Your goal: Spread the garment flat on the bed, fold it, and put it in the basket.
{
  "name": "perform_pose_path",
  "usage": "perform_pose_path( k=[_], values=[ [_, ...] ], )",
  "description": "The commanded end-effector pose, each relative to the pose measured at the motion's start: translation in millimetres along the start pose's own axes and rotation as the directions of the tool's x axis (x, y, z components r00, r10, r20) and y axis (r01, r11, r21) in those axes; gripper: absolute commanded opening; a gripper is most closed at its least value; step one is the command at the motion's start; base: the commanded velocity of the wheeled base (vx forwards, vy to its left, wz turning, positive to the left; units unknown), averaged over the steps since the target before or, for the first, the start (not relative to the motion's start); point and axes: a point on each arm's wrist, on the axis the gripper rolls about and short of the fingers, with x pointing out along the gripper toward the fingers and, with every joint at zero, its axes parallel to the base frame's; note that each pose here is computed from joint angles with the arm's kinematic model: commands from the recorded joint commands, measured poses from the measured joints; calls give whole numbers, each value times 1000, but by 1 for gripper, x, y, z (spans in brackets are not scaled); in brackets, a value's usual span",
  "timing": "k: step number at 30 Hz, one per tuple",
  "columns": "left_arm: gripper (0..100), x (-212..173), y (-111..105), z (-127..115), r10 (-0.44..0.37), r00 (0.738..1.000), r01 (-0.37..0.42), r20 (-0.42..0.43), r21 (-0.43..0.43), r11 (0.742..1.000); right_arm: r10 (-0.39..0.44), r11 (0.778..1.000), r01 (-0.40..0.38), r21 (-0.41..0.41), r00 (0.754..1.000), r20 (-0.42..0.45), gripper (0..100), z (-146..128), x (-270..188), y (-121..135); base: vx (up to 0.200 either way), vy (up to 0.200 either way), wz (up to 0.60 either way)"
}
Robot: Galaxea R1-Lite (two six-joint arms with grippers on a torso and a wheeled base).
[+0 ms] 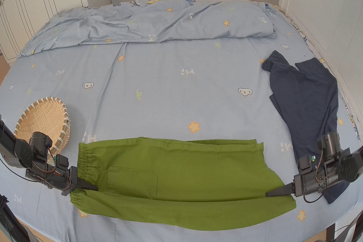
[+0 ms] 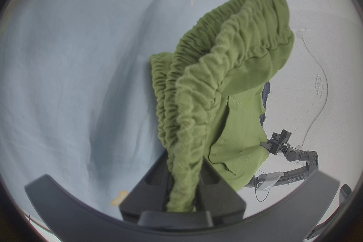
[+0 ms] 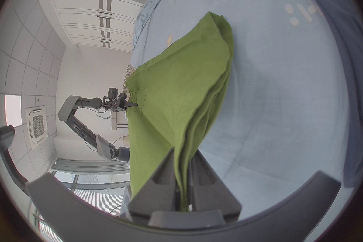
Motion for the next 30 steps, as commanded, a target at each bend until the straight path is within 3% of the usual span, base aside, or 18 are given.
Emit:
perform_pose_path(
  k=[1,11,13,19,23,26,30],
  values=[
    [0,-1,4,-9,7,1000,-7,-9,-12,1000,-1,999,2,40,999,-45,100,-20,8,-10,0,0,0],
    [0,-11,1,-14,52,999,-52,11,40,998,-3,999,4,32,1000,-10,100,-17,4,-12,0,0,0],
    [0,-31,-3,-14,121,990,-125,75,46,991,-11,1000,10,19,999,36,100,-11,-3,-11,0,0,0],
    [0,-74,-10,-6,170,969,-180,182,40,983,9,997,7,-77,980,197,100,14,-29,19,0,0,0],
    [0,-88,-11,-3,206,965,-217,162,55,975,42,995,-14,-102,960,276,100,29,-45,41,0,0,0],
    [0,-101,-22,3,322,943,-327,80,52,944,84,991,-43,-128,939,332,100,52,-61,67,0,0,0],
    [0,-111,-43,10,333,942,-336,51,76,939,99,988,-51,-147,935,340,100,59,-74,87,0,0,0]
  ],
)
